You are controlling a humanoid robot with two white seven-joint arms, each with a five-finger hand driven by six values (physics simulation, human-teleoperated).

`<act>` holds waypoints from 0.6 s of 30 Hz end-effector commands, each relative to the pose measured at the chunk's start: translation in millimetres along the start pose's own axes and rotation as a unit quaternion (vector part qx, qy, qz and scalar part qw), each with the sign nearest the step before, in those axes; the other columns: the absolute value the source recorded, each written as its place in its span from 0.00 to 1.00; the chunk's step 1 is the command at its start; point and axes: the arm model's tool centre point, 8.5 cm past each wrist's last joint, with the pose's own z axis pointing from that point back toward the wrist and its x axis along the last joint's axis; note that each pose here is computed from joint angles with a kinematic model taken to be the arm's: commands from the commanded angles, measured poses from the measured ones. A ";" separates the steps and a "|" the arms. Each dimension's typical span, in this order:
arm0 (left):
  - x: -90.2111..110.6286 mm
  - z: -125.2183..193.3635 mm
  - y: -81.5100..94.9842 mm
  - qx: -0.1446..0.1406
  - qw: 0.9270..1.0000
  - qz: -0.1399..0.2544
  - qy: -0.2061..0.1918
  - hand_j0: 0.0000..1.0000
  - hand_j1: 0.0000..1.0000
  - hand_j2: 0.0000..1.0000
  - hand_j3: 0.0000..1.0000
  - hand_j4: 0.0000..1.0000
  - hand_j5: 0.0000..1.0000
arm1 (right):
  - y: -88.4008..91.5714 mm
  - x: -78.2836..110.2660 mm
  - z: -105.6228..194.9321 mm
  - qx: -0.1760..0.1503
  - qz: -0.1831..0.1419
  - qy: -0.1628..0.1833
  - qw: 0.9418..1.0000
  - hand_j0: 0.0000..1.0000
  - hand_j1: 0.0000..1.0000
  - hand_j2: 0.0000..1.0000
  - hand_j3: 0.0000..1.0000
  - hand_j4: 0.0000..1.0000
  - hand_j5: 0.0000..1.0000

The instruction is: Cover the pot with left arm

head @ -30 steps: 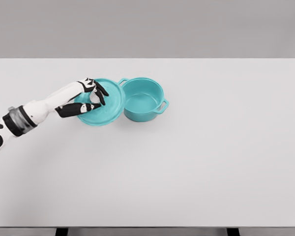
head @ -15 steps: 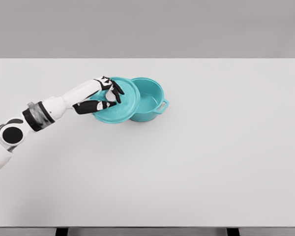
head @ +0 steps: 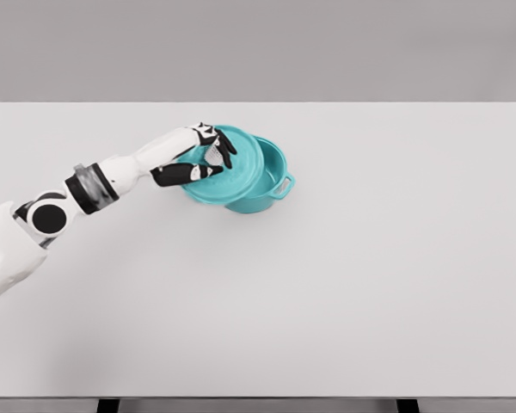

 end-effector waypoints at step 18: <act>-6.6 -37.7 -7.5 -0.018 1.000 0.010 0.005 0.39 0.39 0.39 0.39 0.39 0.39 | -0.1 0.0 0.0 0.000 0.000 0.000 1.000 1.00 1.00 1.00 1.00 1.00 1.00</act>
